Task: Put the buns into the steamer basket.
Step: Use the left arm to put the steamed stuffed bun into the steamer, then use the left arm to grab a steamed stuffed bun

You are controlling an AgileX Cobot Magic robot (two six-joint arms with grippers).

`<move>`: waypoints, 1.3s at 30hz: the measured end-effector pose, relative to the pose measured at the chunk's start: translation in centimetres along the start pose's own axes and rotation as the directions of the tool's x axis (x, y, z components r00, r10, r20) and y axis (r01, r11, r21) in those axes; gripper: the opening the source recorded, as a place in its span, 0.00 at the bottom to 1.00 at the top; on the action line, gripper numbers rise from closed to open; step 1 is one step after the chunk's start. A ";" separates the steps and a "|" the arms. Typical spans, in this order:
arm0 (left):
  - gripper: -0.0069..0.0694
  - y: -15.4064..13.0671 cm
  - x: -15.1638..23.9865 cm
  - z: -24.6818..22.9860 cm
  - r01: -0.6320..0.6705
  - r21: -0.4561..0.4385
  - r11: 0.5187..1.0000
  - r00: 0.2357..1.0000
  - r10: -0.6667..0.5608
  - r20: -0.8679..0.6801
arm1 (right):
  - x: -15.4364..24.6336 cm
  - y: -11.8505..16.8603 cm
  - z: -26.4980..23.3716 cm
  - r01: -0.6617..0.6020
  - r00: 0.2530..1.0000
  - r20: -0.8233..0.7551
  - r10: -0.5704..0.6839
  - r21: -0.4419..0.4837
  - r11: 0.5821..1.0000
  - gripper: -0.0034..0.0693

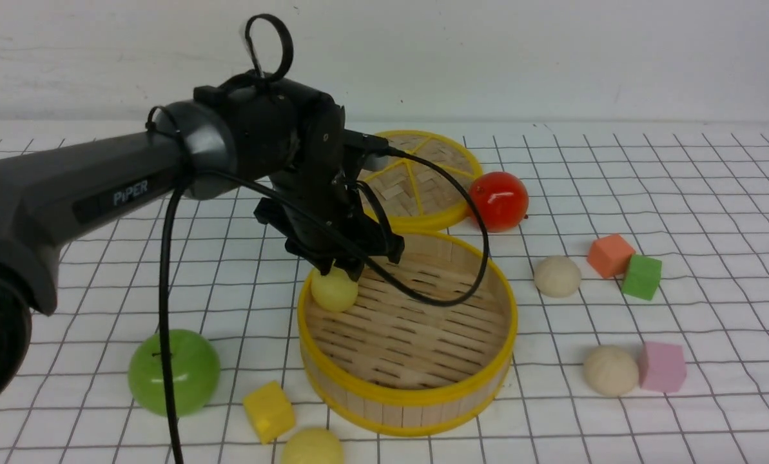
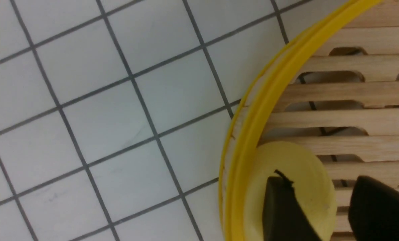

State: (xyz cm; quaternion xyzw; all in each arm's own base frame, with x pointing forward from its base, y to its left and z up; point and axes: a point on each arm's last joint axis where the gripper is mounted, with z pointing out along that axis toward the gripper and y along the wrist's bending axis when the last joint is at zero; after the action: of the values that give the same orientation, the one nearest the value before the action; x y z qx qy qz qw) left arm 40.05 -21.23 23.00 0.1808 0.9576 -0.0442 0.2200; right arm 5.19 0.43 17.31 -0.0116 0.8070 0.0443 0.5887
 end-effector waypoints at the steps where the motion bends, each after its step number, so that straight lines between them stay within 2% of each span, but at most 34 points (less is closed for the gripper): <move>1: 0.55 0.0 0.0 0.0 0.004 0.004 1.000 1.000 -0.004 -0.003 | 0.0 0.0 0.0 0.000 1.000 0.000 0.000 0.000 1.000 0.38; 6: 0.59 -0.1 0.2 -1.0 0.020 0.019 1.000 1.000 -0.019 -0.020 | 0.0 0.0 0.0 0.000 1.000 0.000 0.000 0.000 1.000 0.38; 11: 0.53 0.0 0.0 -5.0 0.026 0.028 0.999 1.000 -0.027 0.016 | 0.0 0.0 0.0 0.000 1.000 0.000 0.000 0.000 1.000 0.38; 13: 0.39 0.2 0.3 -8.7 0.029 0.032 0.999 0.999 -0.030 0.033 | 0.0 0.0 0.0 0.000 1.000 0.000 0.000 0.000 1.000 0.38; 15: 0.33 0.3 0.6 -10.0 0.031 0.034 0.999 0.999 -0.032 0.028 | 0.0 0.0 0.0 0.000 1.000 0.000 0.000 0.000 1.000 0.38; 16: 0.23 0.4 1.6 -11.9 0.038 0.042 0.998 0.999 -0.038 0.009 | 0.0 0.0 0.0 0.000 1.000 0.000 0.000 0.000 1.000 0.38; 19: 0.07 0.0 4.2 -13.2 0.039 0.066 0.997 0.999 -0.036 -0.038 | 0.0 0.0 0.0 0.000 1.000 0.000 0.000 0.000 1.000 0.38; 23: 0.07 -2.0 8.6 -12.7 -0.012 0.106 0.994 0.994 0.023 -0.109 | 0.0 0.0 0.0 0.000 1.000 0.000 0.000 0.000 1.000 0.38; 24: 0.07 -3.1 10.8 -11.5 -0.048 0.124 0.991 0.988 0.066 -0.142 | 0.0 0.0 0.0 0.000 1.000 0.000 0.000 0.000 1.000 0.38; 28: 0.09 -4.6 13.3 -8.8 -0.097 0.140 0.985 0.976 0.122 -0.183 | 0.0 0.0 0.0 0.000 1.000 0.000 0.000 0.000 1.000 0.38; 31: 0.19 -4.7 13.4 -7.1 -0.109 0.125 0.986 0.972 0.133 -0.196 | 0.0 0.0 0.0 0.000 1.000 0.000 0.000 0.000 1.000 0.38; 36: 0.42 -4.8 13.1 -4.5 -0.139 0.095 0.986 0.968 0.156 -0.197 | 0.0 0.0 0.0 0.000 1.000 0.000 0.000 0.000 1.000 0.38; 39: 0.49 -4.8 13.1 -3.8 -0.145 0.077 0.986 0.967 0.157 -0.201 | 0.0 0.0 0.0 0.000 1.000 0.000 0.000 0.000 1.000 0.38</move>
State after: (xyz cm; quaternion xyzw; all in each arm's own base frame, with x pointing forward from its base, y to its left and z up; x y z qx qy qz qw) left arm 25.80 -20.77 20.68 0.2636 0.9568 -0.0381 0.1166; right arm 5.19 0.43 17.31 -0.0116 0.8070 0.0443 0.5887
